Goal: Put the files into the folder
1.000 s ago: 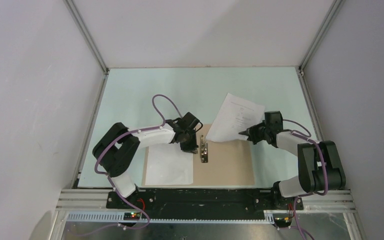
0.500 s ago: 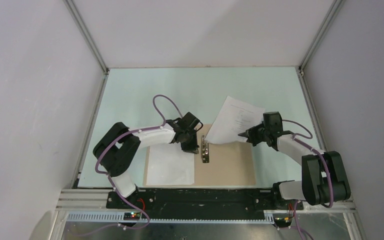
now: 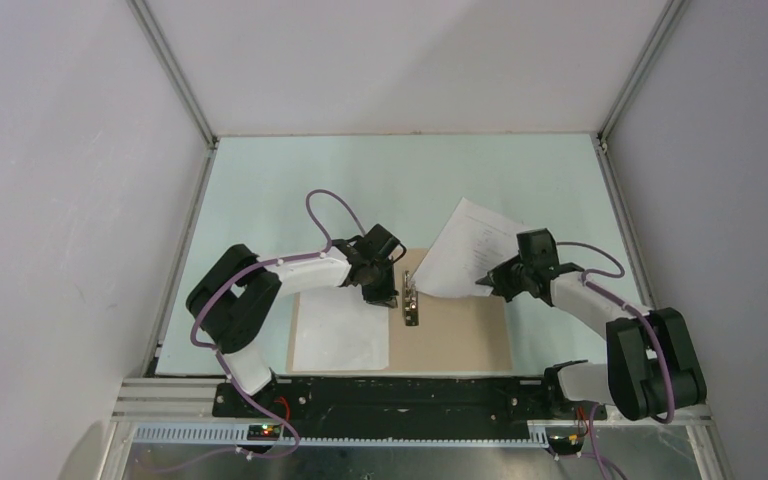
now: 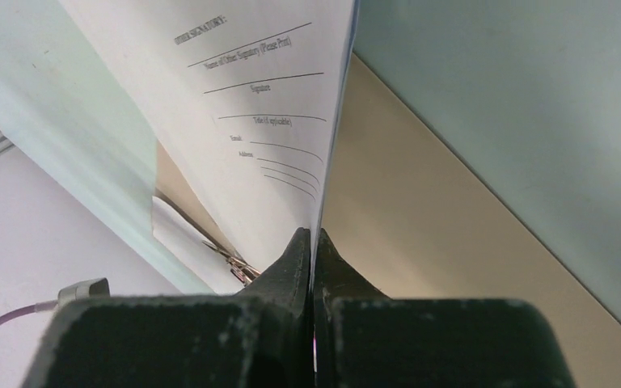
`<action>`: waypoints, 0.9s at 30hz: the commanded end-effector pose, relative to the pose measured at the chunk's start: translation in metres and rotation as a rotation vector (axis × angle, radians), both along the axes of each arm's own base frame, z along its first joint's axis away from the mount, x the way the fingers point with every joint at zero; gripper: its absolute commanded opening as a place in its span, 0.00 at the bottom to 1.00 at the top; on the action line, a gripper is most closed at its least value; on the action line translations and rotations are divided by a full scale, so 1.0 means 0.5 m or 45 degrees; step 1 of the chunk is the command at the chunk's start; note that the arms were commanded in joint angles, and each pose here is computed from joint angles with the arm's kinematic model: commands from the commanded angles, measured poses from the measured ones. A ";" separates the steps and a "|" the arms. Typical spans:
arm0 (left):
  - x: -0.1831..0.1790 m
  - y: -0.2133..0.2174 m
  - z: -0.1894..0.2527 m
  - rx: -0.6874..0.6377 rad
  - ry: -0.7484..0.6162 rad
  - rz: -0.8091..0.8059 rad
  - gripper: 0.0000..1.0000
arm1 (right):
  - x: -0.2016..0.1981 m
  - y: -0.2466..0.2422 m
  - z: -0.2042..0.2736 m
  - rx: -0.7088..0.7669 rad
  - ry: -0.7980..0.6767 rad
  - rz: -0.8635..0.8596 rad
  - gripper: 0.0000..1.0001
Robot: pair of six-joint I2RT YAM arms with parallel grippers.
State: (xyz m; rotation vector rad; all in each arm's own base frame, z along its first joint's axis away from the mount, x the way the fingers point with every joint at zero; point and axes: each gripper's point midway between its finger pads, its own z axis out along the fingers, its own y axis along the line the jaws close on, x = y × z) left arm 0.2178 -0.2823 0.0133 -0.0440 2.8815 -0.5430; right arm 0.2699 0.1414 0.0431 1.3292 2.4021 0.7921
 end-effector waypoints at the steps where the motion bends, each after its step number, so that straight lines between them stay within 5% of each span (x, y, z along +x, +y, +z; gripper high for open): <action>1: -0.039 0.039 -0.053 0.134 0.076 -0.043 0.12 | -0.011 -0.020 0.006 -0.097 -0.035 0.029 0.00; 27: -0.035 0.043 -0.057 0.149 0.068 -0.054 0.12 | -0.125 -0.011 0.007 -0.541 -0.074 0.703 0.00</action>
